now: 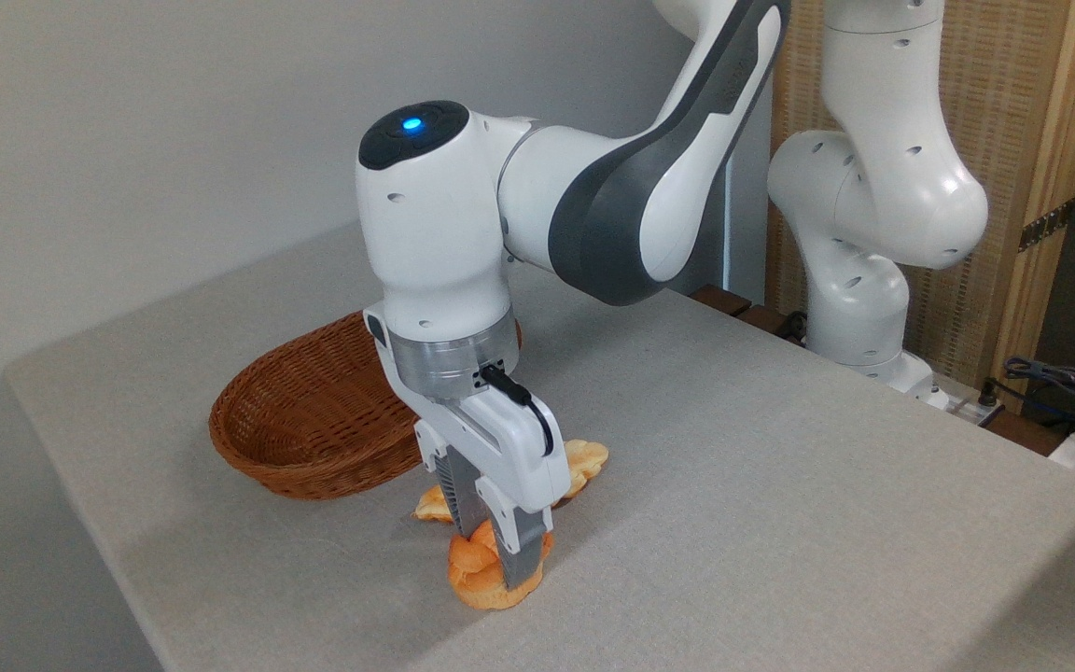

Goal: Put bread into the basket
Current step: 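Close the gripper around the small orange roll, then lift the orange roll and carry it toward the wicker basket, then lower the roll into the basket and open the gripper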

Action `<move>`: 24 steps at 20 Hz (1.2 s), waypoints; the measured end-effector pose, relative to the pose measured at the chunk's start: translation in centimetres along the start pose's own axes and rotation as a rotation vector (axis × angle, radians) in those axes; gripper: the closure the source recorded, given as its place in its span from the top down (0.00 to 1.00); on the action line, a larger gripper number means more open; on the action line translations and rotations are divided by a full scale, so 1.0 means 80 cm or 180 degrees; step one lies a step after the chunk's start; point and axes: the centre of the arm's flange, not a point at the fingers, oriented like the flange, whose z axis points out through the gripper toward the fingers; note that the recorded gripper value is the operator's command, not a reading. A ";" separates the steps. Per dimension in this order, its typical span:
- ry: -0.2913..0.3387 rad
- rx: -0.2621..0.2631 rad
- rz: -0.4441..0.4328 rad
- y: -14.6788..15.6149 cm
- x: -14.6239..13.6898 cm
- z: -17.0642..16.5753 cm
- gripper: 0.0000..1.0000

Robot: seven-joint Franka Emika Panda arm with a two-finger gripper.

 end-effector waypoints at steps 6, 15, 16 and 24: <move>0.0013 0.0014 0.0007 0.000 0.002 -0.004 0.33; 0.0300 0.0164 0.0005 0.003 0.015 -0.064 0.44; 0.0372 0.0149 -0.0011 0.006 0.020 -0.071 0.44; 0.0641 0.0005 -0.0149 0.077 0.093 -0.097 0.43</move>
